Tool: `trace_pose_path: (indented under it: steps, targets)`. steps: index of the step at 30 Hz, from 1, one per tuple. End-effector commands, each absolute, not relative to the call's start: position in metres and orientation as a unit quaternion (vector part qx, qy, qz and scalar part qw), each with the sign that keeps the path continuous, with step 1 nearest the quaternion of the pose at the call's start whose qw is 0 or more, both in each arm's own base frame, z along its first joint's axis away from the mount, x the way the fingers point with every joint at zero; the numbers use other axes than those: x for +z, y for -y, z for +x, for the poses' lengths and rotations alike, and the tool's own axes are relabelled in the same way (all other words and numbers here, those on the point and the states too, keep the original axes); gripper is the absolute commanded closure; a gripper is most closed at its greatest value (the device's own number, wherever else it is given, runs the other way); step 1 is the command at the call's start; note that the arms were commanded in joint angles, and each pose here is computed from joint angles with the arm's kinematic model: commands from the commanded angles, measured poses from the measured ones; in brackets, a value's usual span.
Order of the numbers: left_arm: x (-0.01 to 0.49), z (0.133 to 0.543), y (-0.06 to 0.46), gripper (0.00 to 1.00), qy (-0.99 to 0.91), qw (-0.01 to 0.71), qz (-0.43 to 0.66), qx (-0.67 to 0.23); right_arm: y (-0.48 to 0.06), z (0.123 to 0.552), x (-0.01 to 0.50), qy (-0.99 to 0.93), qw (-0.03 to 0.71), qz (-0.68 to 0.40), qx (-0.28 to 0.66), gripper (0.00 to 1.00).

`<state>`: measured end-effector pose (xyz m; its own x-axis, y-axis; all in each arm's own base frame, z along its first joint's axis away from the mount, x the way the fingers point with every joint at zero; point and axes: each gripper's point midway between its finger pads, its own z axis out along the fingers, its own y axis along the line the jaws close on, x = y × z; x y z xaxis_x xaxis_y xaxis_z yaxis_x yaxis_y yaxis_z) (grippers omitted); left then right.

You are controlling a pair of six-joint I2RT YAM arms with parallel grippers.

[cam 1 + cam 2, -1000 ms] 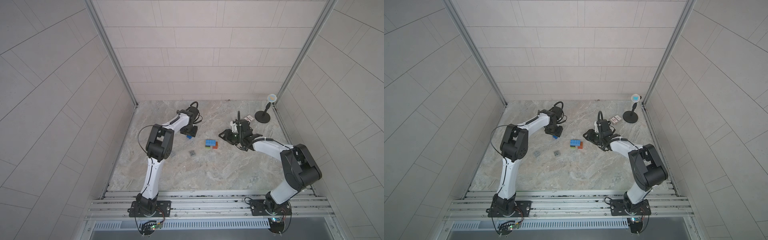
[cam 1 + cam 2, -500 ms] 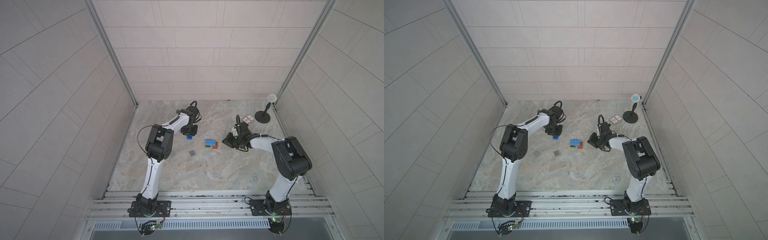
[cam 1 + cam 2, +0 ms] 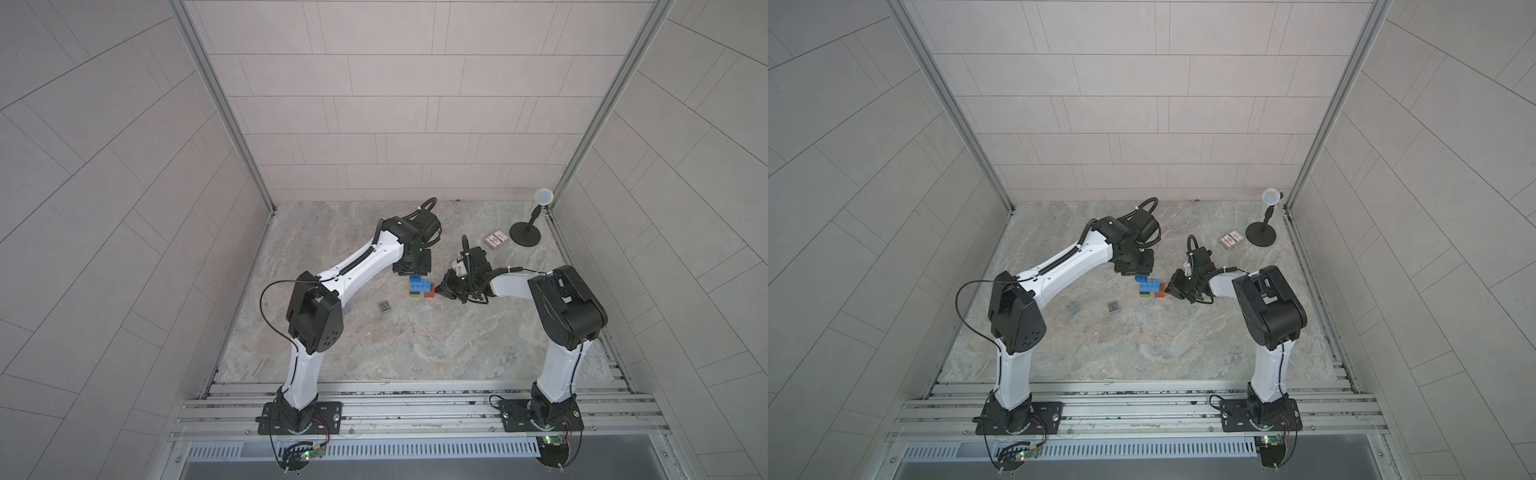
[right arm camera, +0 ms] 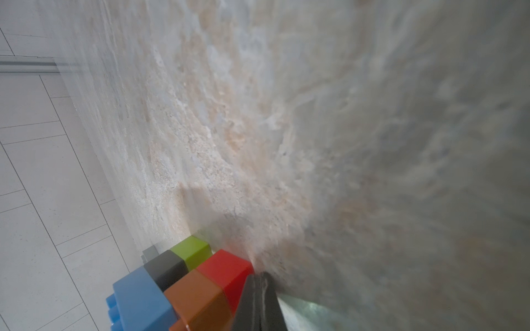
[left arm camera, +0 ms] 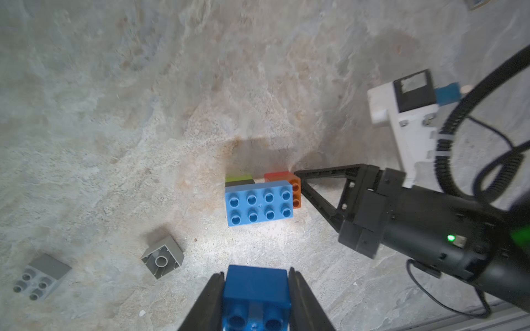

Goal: Assemble the letter h with lego
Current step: Assemble the lego brick with the lego brick.

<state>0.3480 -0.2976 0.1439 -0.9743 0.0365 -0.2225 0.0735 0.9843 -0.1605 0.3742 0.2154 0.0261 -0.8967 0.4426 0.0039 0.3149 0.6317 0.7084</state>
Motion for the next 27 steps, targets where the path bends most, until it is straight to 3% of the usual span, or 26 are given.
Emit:
trace_pose_path:
  steps: [1,27]
  targets:
    - [0.128,0.342,0.290,1.00,-0.996,0.077,0.016,-0.044,-0.216,0.372,0.020,-0.902,0.074,0.218,0.366,1.00]
    - [0.083,0.358,0.297,0.95,-0.999,0.044,-0.005,-0.008,-0.217,0.372,0.022,-0.904,0.074,0.210,0.364,1.00]
